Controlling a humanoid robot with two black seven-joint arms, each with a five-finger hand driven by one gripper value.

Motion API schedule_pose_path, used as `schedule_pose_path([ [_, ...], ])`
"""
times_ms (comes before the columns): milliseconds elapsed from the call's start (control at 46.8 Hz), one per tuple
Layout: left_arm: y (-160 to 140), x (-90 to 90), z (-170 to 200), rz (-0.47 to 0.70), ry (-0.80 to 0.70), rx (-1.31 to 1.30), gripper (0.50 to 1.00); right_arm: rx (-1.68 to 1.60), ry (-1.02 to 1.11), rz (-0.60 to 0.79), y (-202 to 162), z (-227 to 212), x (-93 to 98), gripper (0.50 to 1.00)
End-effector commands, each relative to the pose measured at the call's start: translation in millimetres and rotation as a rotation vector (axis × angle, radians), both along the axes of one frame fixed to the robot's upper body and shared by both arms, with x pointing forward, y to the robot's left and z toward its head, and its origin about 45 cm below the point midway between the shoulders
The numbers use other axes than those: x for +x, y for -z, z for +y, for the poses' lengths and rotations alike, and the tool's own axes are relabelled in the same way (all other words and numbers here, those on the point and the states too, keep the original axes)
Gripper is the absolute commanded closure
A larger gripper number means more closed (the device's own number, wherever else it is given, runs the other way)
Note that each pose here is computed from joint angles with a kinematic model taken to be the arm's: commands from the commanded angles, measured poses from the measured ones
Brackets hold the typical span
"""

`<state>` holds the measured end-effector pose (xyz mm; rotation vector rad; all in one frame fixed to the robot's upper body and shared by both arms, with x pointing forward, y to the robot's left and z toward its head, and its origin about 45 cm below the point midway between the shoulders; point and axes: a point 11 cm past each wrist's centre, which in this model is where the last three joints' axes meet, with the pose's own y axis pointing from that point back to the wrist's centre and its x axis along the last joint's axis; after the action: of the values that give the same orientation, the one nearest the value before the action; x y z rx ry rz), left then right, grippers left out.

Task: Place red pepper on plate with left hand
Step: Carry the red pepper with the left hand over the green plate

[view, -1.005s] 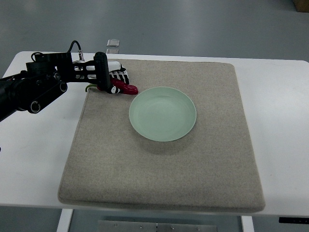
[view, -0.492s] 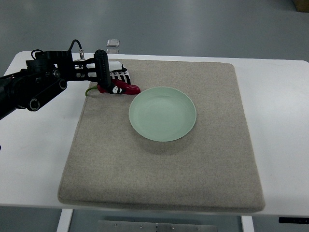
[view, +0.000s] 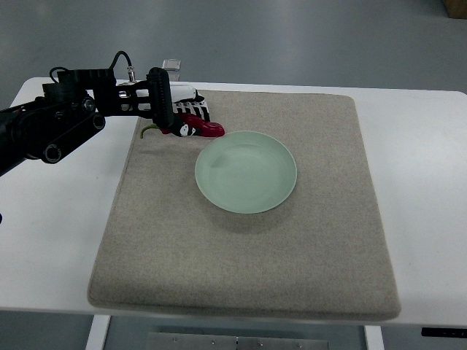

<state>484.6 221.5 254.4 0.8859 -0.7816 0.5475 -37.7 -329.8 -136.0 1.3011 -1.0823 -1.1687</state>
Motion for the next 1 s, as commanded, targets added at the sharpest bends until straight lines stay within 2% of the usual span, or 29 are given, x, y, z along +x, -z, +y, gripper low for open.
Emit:
schedule_pose_path([
  [0,-1.9,-1.6,-5.7,-0.004,0.016,-0.007,1.000,0.000,-0.001,0.000,0.0,0.0,0.3,0.572],
  [257,-10.7,-9.3,-26.4,-0.019,0.094,-0.037,1.000,0.000,0.000,0.001,0.0,0.0,-0.6,0.572],
  [684,-10.9,-41.3,-69.9,-0.005,0.260,-0.078,1.000,0.000,0.001,0.001,0.0,0.0,-0.6,0.572],
  [984,-7.8,-44.2,-73.8,0.002,0.273,-0.072,1.000,0.000,0.000,0.001,0.0,0.0,-0.6,0.570],
])
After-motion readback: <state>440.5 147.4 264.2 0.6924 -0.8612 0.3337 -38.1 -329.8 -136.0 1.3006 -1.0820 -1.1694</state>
